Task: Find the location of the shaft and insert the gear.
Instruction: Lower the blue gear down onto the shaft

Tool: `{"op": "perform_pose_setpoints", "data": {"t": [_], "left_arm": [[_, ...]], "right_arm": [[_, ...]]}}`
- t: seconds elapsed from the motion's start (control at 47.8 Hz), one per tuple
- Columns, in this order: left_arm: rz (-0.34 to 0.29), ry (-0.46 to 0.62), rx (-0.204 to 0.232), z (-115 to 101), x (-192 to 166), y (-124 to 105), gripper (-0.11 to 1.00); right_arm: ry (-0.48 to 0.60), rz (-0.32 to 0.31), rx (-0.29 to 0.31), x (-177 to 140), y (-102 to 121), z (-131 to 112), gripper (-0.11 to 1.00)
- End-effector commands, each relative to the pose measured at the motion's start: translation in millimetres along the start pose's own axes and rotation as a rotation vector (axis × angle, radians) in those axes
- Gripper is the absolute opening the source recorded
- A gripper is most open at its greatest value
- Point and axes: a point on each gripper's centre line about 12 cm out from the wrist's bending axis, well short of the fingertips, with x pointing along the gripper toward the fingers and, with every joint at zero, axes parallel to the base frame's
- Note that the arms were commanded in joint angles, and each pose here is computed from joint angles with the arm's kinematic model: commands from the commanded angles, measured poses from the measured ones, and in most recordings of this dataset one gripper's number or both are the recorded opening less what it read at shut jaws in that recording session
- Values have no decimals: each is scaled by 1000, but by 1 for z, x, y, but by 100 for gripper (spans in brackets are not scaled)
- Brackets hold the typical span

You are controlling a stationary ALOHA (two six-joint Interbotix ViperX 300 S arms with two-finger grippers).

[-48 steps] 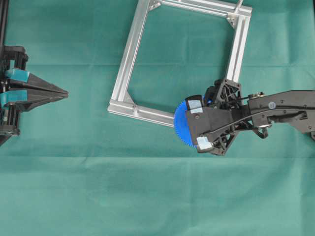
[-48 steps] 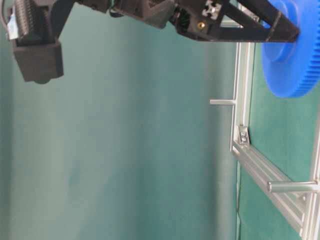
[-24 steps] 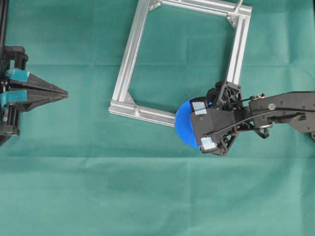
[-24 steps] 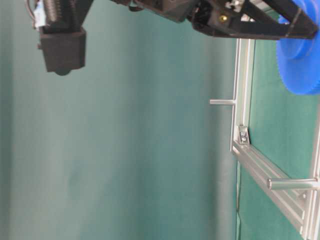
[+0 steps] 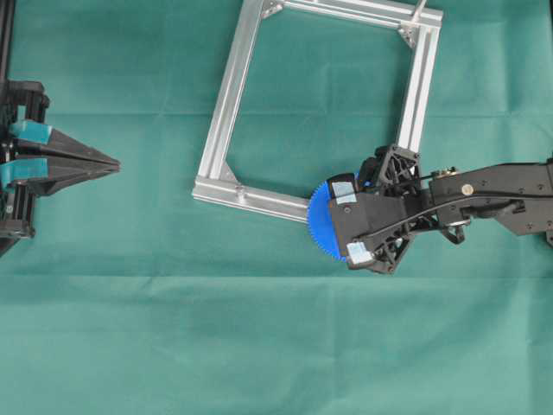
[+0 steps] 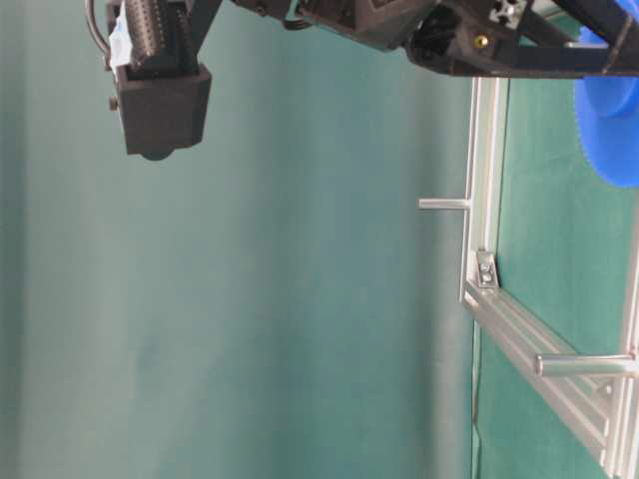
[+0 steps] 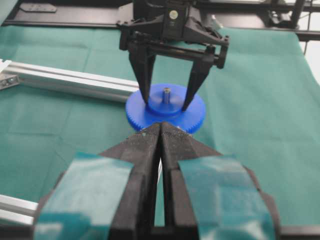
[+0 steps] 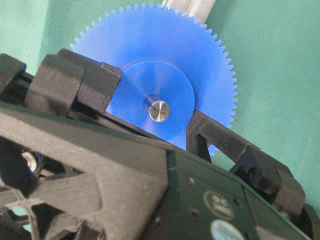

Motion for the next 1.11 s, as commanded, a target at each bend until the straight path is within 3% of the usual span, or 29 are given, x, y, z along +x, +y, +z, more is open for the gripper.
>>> {"op": "perform_pose_setpoints", "data": {"t": [0.0, 1.087], "left_arm": [[0, -14, 0, 6, 2, 0, 1], [0, -12, 0, 5, 2, 0, 1]], "right_arm": [[-15, 12, 2, -3, 3, 3, 70], [-48, 47, -3, 1, 8, 7, 70]]}}
